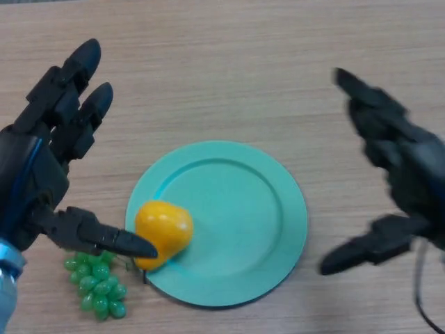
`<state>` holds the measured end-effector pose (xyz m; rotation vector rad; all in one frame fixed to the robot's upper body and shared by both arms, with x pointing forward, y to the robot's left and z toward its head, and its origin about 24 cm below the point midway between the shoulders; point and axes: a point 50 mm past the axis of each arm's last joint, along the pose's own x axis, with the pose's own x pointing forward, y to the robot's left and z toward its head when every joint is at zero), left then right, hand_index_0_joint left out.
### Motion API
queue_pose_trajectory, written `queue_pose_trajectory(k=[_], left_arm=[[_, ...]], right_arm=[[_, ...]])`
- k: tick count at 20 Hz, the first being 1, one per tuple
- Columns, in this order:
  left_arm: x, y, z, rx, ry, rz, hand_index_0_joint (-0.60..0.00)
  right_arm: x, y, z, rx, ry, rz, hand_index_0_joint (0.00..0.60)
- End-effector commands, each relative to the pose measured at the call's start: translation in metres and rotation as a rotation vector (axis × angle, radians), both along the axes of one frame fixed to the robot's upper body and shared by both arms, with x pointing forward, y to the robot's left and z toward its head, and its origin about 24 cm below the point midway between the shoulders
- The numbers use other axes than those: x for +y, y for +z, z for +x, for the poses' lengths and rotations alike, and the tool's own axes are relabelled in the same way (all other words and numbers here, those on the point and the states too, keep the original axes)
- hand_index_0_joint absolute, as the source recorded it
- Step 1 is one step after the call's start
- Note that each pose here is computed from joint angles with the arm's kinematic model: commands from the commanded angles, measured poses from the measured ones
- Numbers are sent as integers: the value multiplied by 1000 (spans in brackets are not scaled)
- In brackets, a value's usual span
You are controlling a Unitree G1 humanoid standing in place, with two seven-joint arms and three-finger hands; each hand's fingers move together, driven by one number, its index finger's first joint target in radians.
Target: Pick up the yellow pear and place it on the plate
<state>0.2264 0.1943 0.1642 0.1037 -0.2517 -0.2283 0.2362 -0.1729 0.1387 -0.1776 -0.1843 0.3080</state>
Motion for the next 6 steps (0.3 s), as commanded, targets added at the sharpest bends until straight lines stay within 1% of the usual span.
queue_pose_trajectory(k=[1, 2, 3, 4, 6], left_arm=[[2, 31, -7, -247, 12, 13, 0], [0, 28, -6, -229, 7, 14, 0], [0, 26, -6, -214, -2, 33, 0], [0, 24, -6, -201, -12, 47, 0], [1, 26, -8, -189, -13, 33, 0]], right_arm=[[-13, 42, -14, -285, -16, 11, 0], [-16, 43, -17, -292, -44, 22, 0], [-17, 44, -18, -296, -55, 25, 0], [-17, 46, -19, -321, -73, 20, 0], [-15, 47, -23, -341, -82, 23, 0]])
